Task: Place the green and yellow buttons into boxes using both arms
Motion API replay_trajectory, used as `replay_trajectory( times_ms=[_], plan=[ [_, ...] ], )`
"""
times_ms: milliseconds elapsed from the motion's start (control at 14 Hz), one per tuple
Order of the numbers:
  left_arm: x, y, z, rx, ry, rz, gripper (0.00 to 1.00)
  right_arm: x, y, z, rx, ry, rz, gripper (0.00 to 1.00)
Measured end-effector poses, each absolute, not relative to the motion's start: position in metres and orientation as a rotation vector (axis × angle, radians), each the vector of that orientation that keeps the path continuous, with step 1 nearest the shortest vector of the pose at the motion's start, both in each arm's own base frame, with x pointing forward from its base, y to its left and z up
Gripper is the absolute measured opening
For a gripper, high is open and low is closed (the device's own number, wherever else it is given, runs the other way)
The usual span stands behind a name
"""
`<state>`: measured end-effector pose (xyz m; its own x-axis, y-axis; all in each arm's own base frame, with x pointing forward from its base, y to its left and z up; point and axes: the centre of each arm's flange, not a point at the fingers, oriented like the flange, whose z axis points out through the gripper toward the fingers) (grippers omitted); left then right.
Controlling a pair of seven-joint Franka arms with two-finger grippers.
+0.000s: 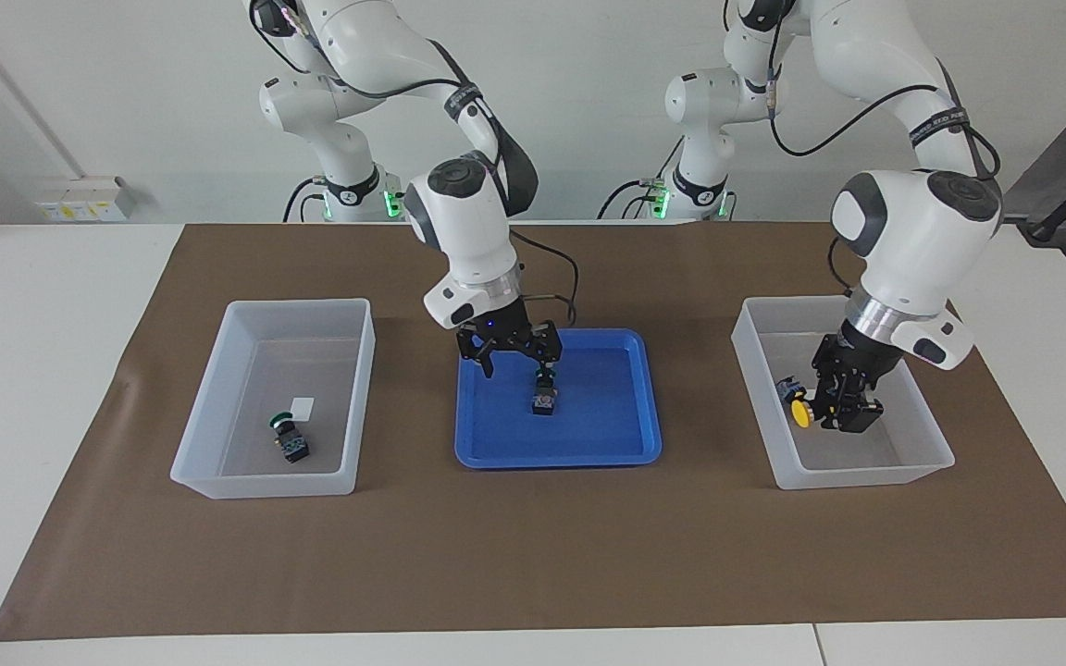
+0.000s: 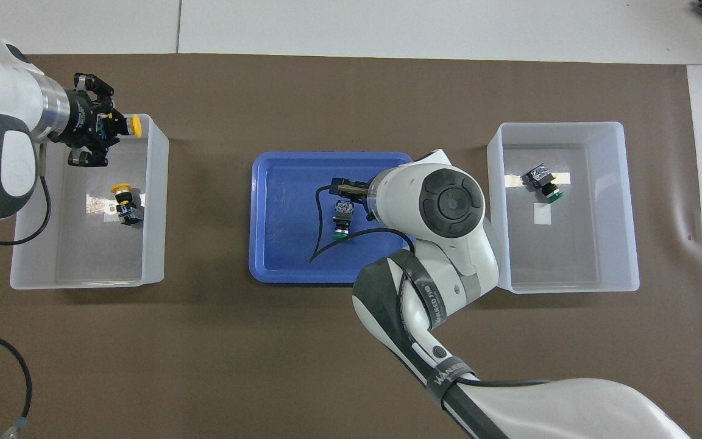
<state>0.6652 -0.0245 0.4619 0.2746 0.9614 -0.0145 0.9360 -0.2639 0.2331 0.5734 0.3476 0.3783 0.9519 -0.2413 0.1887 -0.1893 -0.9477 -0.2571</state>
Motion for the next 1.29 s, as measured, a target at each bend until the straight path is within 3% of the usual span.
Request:
replay_trajectory(
  times_ms=[500, 571, 857, 1071, 1286],
  plan=[
    [0.643, 0.067, 0.450, 2.845, 1.027, 0.140, 0.42, 0.559, 0.387, 0.304, -2.938, 0.120, -0.338, 0.98],
    [0.636, 0.074, 0.442, 2.908, 0.876, 0.125, 0.42, 0.557, 0.388, 0.299, -2.947, 0.090, -0.332, 0.94],
    [0.598, 0.076, 0.397, 3.044, 0.378, 0.098, 0.42, 0.554, 0.385, 0.293, -2.962, 0.067, -0.320, 0.46],
    [0.572, 0.077, 0.371, 3.075, 0.136, 0.043, 0.42, 0.565, 0.376, 0.305, -2.975, 0.088, -0.324, 0.44],
    [0.554, 0.084, 0.338, 3.085, -0.013, 0.055, 0.42, 0.595, 0.325, 0.372, -3.016, 0.014, -0.338, 0.44]
  ],
)
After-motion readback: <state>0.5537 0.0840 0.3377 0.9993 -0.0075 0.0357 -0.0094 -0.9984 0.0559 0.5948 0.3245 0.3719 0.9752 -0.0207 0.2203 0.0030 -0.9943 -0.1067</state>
